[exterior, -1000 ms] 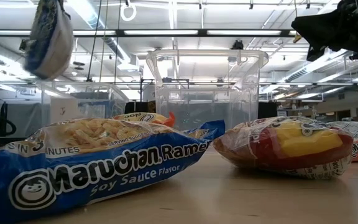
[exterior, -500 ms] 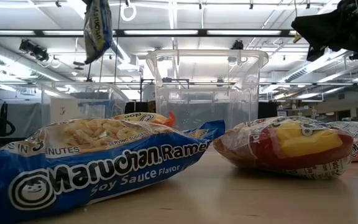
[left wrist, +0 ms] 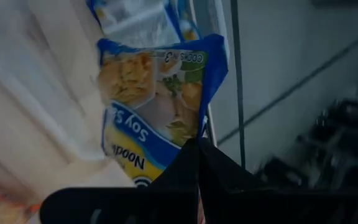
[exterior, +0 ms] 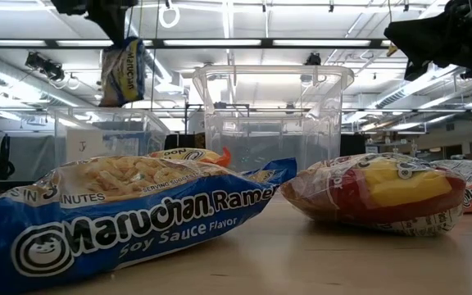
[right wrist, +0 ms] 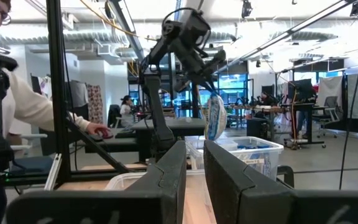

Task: Sort Maruchan noodles
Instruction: Put the blue noodle pack into the top transparent bin

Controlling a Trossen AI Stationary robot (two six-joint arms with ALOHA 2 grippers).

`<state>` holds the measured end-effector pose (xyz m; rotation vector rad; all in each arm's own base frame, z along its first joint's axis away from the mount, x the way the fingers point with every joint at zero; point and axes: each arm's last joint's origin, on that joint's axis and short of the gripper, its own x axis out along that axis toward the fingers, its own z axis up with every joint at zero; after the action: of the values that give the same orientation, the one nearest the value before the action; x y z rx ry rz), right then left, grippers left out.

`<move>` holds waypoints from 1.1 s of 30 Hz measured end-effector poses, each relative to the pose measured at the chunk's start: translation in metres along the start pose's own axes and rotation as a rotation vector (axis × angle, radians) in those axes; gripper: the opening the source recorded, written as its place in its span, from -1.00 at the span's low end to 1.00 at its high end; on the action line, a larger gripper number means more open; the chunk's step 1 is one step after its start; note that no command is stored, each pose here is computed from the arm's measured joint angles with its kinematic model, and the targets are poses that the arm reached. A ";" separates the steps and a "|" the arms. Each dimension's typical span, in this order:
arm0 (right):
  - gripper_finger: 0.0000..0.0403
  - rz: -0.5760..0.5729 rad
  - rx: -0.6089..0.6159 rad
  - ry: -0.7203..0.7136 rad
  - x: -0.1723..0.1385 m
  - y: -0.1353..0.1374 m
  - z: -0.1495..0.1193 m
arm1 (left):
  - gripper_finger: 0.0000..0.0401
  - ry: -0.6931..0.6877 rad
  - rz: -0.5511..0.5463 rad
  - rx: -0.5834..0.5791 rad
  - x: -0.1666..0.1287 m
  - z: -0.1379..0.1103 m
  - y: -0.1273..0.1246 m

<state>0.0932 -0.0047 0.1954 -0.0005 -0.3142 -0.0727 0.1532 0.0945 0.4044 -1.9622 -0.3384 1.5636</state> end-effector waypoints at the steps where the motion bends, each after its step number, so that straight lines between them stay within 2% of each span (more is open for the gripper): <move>1: -0.68 0.000 0.000 0.000 0.000 0.000 0.000 | -1.00 -0.024 0.022 -0.017 0.003 0.004 -0.002; 6: -0.68 0.000 0.000 0.000 0.000 0.000 0.000 | -0.99 -0.134 0.171 -0.089 0.017 0.022 -0.006; 12: -0.68 0.000 0.000 0.000 0.000 0.000 0.000 | -0.99 -0.074 0.239 -0.183 0.045 0.015 -0.022; 16: -0.68 0.000 0.000 0.000 0.000 0.000 0.000 | -0.99 -0.109 0.295 -0.195 0.069 0.010 -0.028; 26: -0.68 0.000 0.000 0.000 0.000 0.000 0.000 | -0.98 -0.298 0.528 -0.188 0.109 0.019 -0.029; 33: -0.68 0.000 0.000 0.000 0.000 0.000 0.000 | -0.98 -0.275 0.642 -0.222 0.131 0.018 -0.025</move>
<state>0.0932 -0.0047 0.1955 -0.0005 -0.3143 -0.0725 0.1757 0.1908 0.3125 -2.1500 0.0275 2.2959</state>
